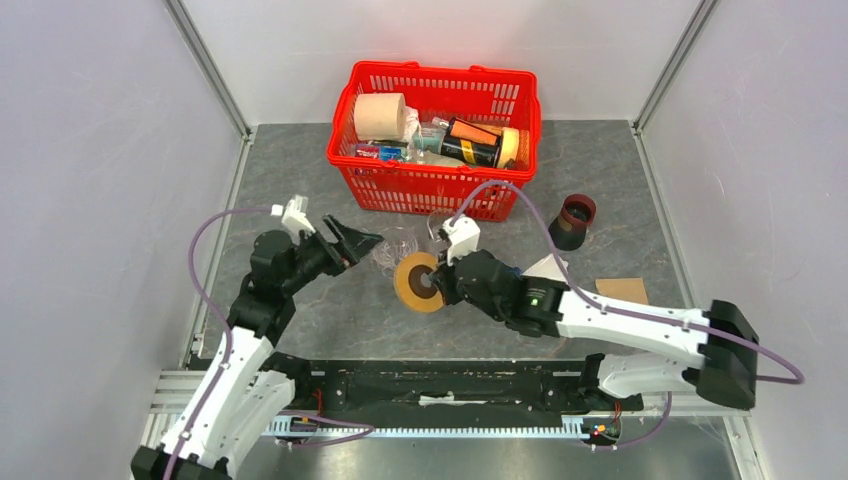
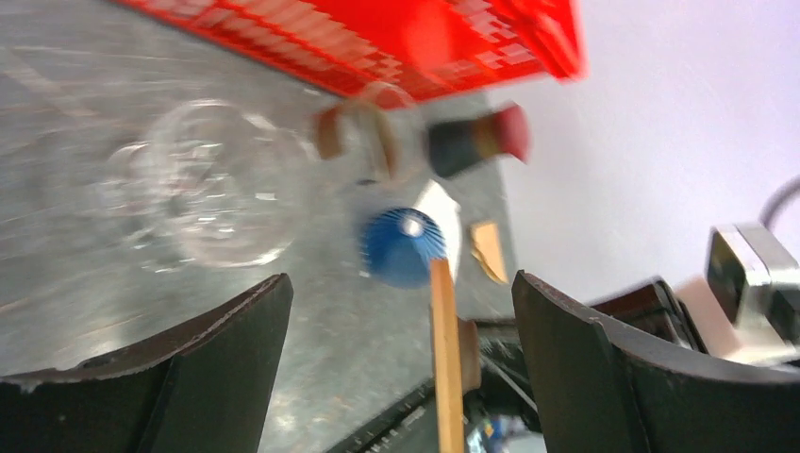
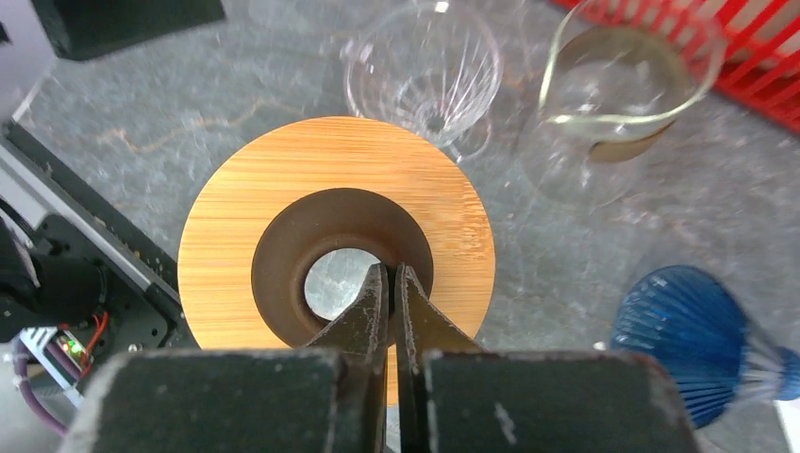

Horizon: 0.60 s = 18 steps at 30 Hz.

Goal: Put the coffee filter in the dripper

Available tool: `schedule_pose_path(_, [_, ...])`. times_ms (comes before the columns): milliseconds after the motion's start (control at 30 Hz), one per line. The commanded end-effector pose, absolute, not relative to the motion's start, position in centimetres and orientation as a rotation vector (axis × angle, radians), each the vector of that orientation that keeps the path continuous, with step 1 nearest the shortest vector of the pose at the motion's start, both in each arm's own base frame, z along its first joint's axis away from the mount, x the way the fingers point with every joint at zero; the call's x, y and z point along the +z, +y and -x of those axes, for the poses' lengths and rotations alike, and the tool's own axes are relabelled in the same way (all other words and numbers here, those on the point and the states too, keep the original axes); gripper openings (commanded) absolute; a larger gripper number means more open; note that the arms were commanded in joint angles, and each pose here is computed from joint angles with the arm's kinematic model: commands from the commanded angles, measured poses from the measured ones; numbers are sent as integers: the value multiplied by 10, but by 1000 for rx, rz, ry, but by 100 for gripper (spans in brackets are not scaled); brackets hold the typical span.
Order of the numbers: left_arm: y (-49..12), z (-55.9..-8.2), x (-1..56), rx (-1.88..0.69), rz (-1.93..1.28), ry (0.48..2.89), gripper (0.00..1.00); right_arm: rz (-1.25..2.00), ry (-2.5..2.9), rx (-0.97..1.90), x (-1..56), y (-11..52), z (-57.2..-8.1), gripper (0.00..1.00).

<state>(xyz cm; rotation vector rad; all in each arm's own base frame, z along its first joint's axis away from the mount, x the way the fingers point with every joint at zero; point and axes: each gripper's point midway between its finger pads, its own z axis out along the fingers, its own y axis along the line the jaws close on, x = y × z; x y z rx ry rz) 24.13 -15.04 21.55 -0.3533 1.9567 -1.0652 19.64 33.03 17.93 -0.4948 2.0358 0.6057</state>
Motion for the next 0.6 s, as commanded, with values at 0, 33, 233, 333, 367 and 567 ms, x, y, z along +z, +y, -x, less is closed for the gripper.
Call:
schedule_pose_path(0, [-211, -224, 292, -1365, -1, 1821, 92, 400, 1866, 556, 232, 304, -216, 0])
schedule_pose_path(33, [-222, -221, 292, -1385, -48, 1840, 91, 386, 1849, 535, 237, 298, -218, 0])
schedule_pose_path(233, [-266, -193, 296, -1536, -342, 1851, 87, 336, 1775, 455, 262, 271, -225, 0])
schedule_pose_path(333, [-276, -181, 290, -1591, -419, 1857, 77, 338, 1764, 443, 267, 266, -225, 0])
schedule_pose_path(367, [-279, -180, 287, -1594, -430, 1860, 70, 335, 1763, 445, 267, 266, -225, 0])
schedule_pose_path(567, [-286, -181, 279, -1572, -463, 1868, 29, 345, 1757, 479, 270, 264, -220, 0])
